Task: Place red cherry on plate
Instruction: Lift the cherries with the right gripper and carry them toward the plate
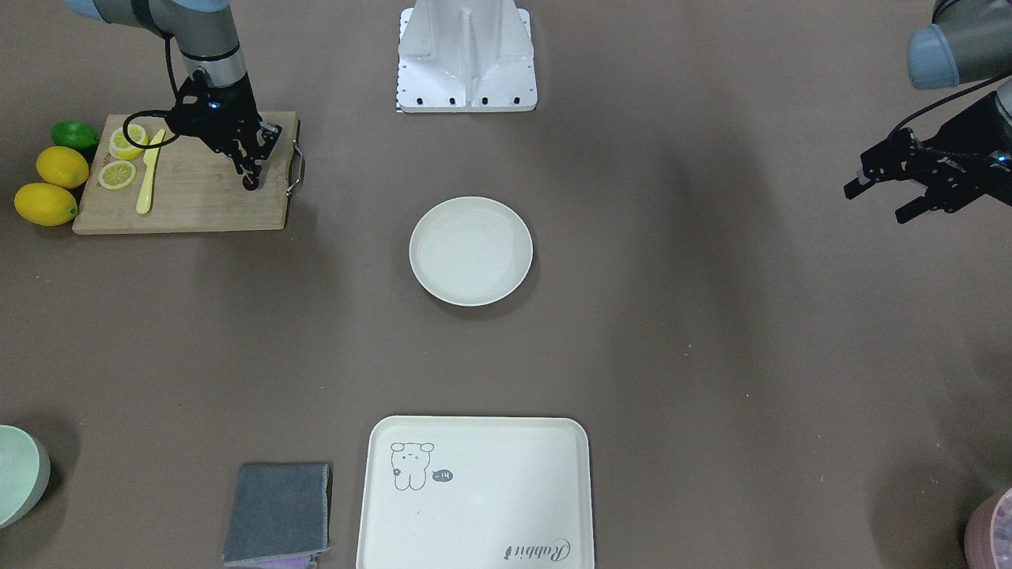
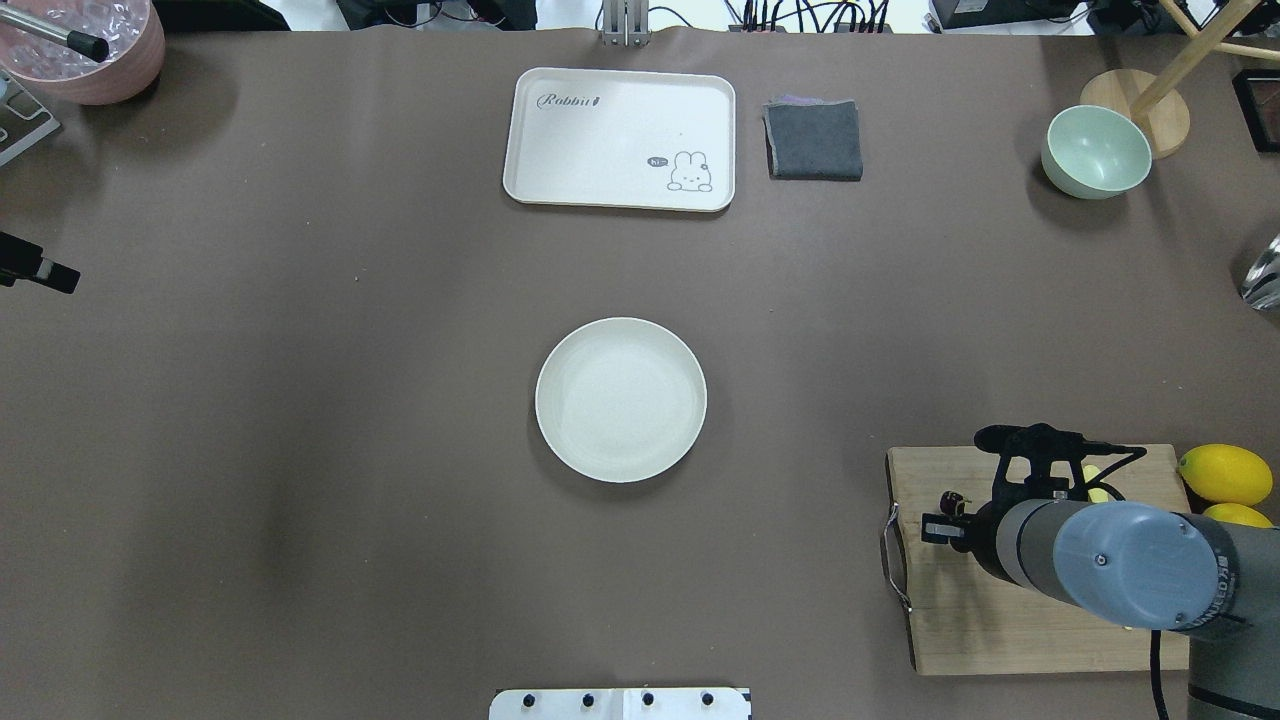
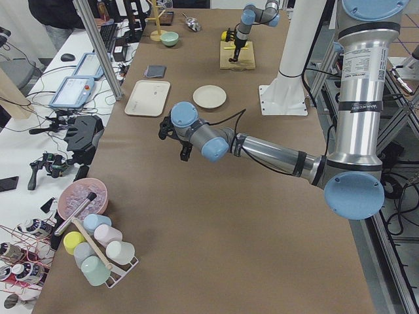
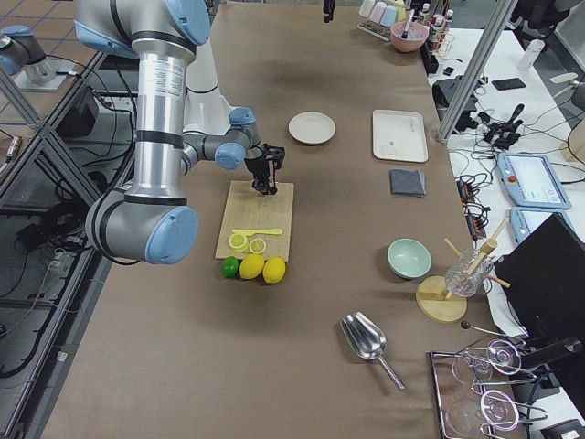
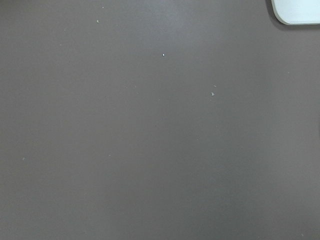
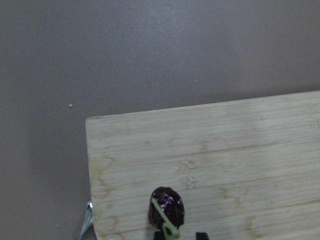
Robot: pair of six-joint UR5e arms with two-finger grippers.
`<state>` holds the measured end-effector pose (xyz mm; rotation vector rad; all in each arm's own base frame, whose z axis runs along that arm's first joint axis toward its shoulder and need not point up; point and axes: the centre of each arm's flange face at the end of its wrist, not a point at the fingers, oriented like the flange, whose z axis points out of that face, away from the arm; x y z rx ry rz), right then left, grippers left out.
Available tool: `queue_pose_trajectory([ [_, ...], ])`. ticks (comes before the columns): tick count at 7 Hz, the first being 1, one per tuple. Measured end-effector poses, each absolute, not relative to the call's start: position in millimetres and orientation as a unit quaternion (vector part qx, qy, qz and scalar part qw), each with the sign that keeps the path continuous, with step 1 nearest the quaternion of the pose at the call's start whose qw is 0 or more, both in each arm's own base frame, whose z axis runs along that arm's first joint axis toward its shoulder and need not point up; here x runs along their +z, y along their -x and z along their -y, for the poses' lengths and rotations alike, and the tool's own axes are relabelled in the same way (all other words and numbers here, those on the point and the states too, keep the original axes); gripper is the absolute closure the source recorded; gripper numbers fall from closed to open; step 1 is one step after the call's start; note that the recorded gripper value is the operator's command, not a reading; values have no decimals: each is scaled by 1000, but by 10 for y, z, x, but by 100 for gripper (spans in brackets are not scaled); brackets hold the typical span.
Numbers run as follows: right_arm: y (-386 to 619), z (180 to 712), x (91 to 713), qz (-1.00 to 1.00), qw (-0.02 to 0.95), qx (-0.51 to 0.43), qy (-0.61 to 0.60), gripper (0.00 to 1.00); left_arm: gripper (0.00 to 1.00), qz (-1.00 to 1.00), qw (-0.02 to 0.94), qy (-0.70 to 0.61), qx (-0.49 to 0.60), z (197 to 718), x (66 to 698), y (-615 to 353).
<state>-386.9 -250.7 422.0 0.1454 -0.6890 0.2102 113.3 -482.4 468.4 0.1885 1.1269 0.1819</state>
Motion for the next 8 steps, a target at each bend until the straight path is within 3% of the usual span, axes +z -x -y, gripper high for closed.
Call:
queue_pose_trajectory([
  [3,3226,3132,3872,357,926,115,-40,100,2,-533,837,-90,86,4823,4677,-1133],
  [8,1960,4519,2204,369,922,119,-2,100,2,-534,836,-88,86,4812,4674,-1131],
])
